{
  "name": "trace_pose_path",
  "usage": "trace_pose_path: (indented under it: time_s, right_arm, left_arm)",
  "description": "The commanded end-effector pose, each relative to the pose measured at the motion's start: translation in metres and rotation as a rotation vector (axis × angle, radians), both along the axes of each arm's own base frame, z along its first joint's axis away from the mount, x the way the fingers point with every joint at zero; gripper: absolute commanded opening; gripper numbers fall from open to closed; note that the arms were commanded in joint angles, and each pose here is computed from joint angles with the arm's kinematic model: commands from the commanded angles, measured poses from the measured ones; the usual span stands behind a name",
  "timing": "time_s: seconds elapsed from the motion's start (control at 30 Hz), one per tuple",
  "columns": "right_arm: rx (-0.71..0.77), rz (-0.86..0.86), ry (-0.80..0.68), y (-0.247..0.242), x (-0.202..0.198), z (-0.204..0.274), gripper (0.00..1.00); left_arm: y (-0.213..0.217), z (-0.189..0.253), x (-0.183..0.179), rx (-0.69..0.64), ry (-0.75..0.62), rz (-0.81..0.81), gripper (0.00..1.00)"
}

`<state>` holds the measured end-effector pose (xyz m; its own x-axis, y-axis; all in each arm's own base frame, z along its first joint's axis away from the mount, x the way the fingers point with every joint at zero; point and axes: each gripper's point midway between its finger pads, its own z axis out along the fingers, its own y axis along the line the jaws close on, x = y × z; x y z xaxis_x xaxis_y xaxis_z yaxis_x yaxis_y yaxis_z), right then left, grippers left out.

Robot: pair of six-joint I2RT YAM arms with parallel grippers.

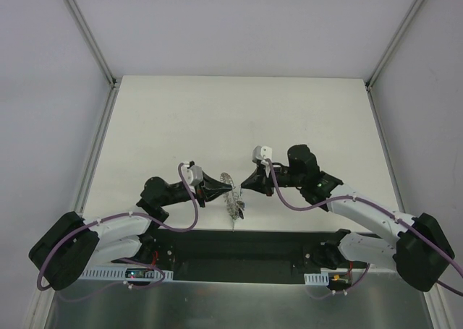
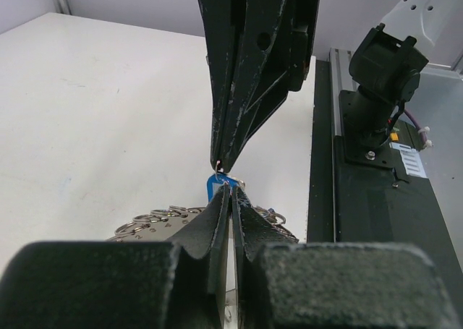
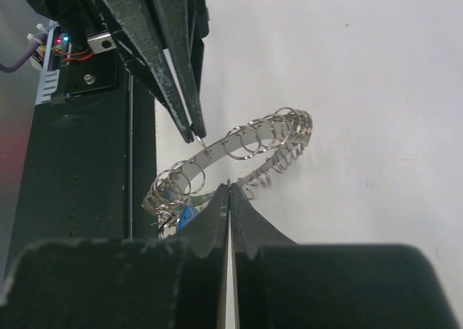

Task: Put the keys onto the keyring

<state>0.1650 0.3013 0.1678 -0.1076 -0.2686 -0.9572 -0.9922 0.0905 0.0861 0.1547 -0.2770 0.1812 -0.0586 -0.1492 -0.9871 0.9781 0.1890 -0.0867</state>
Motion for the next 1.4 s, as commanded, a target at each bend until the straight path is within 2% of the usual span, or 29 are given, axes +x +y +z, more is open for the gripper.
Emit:
trace_pose_path:
  time_s: [0.0,0.13,0.3,0.33,0.43,0.47,0.53,0.57,0.63,0.67,0.9,1.07,1.37]
  right_arm:
    - [0.013,-0.088,-0.066,0.001,0.019,0.018,0.01]
    - [-0.080,-0.285,-0.066,-0.022,0.041,0.006,0.01]
    - [-0.122,-0.531,-0.069,-0.054,0.064,0.001,0.01]
    - [-0.141,-0.600,-0.084,-0.063,0.072,0.000,0.01]
    - [-0.161,-0.700,-0.091,-0.079,0.080,-0.001,0.01]
    - [-0.173,-0.745,-0.102,-0.086,0.084,-0.002,0.01]
    - [-0.186,-0.806,-0.113,-0.096,0.089,-0.002,0.01]
    - [-0.190,-0.821,-0.116,-0.099,0.090,-0.003,0.01]
    - [-0.200,-0.859,-0.122,-0.106,0.093,-0.005,0.01]
    - [-0.202,-0.865,-0.122,-0.108,0.094,-0.006,0.01]
    - [-0.199,-0.904,-0.109,-0.118,0.099,-0.009,0.01]
    - [-0.215,-0.893,-0.092,-0.116,0.101,-0.015,0.01]
    - [-0.235,-0.873,-0.072,-0.113,0.100,-0.021,0.01]
  left_arm:
    - [-0.003,0.018,-0.001,-0.042,-0.055,-0.007,0.00]
    - [-0.003,0.000,0.013,0.041,0.022,0.052,0.00]
    - [-0.008,-0.021,0.035,0.152,0.101,0.117,0.00]
    - [-0.013,-0.012,0.042,0.150,0.084,0.118,0.00]
    - [-0.028,-0.019,0.060,0.183,0.107,0.116,0.00]
    - [-0.033,-0.034,0.065,0.217,0.140,0.109,0.00]
    - [-0.046,-0.029,0.078,0.218,0.136,0.100,0.00]
    - [-0.051,-0.045,0.082,0.249,0.169,0.086,0.00]
    - [-0.064,-0.042,0.094,0.245,0.166,0.070,0.00]
    - [-0.069,-0.058,0.097,0.273,0.198,0.059,0.00]
    - [-0.091,-0.086,0.132,0.311,0.220,0.088,0.00]
    - [-0.091,-0.122,0.138,0.389,0.287,0.113,0.00]
    - [-0.086,-0.149,0.133,0.532,0.358,0.148,0.00]
